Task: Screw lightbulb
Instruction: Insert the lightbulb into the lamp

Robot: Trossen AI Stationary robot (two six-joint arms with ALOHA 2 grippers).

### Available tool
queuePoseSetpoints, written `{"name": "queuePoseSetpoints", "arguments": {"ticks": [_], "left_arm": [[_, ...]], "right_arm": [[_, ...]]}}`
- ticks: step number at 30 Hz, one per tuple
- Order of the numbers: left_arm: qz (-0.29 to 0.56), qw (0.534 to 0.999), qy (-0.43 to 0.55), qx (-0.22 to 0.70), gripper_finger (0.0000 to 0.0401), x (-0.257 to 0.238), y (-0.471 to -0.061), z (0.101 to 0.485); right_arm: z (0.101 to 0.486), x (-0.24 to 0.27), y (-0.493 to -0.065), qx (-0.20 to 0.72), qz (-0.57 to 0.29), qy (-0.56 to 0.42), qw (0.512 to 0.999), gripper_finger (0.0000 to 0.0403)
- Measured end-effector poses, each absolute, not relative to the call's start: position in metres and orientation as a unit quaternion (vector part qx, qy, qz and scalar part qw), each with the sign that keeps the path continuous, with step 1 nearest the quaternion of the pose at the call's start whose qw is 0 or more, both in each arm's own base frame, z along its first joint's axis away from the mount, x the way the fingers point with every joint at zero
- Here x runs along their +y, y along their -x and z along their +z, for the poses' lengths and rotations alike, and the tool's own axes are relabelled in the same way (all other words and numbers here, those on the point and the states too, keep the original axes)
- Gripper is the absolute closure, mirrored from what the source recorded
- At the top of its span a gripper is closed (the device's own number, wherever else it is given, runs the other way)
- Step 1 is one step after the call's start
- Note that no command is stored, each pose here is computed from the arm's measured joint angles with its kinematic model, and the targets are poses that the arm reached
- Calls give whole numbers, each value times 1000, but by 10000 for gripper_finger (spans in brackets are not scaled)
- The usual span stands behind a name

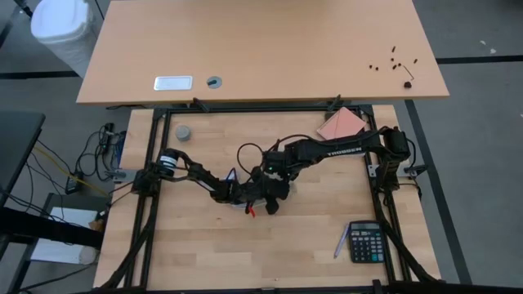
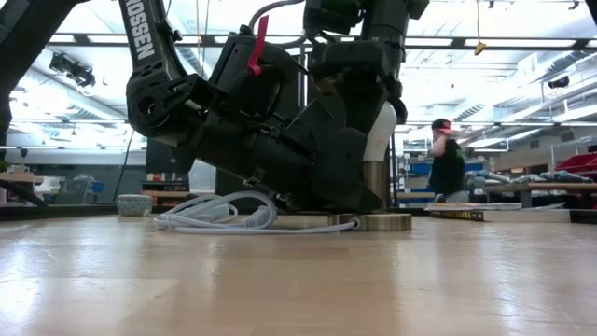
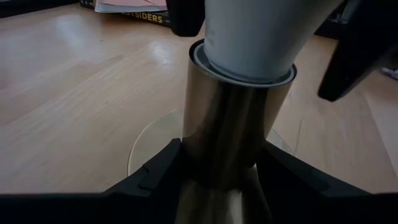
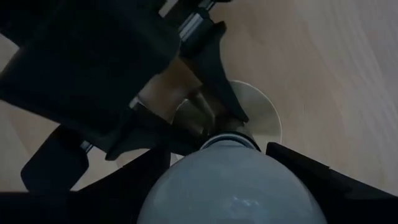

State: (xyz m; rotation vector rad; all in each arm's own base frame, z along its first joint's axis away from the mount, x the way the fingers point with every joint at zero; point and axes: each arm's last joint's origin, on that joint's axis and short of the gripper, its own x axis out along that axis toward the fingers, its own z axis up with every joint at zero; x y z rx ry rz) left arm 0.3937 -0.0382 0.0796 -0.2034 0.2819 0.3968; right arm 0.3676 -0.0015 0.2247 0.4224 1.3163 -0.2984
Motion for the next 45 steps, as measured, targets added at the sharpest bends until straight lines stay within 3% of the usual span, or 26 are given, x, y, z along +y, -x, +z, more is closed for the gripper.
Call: {"name": "queuePoseSetpoints", "arguments": {"ticks": [14,22,29,34,40,45], "left_arm": [[199,965,100,141,208,-37,-393,79],[196,965,100,142,208,-38,-393,79],[194,965,99,143,208,-38,-393,79],[187,967,96,145,208,-39,-394,79],[139,974,69,163,208,-41,-394,79],[107,978,41,173,208,-43,-394,78]], "right_arm": [[243,-7,-361,591,-83,-126,793,94],[276,-8,-348,543,-62,-103,831,58],[308,1,-319,502,-57,-49,862,55],[294,4,-286,480,-64,-32,874,56],[248,7,-245,406,6,-45,913,58],[211,7,-220,361,15,-50,931,68]]}}
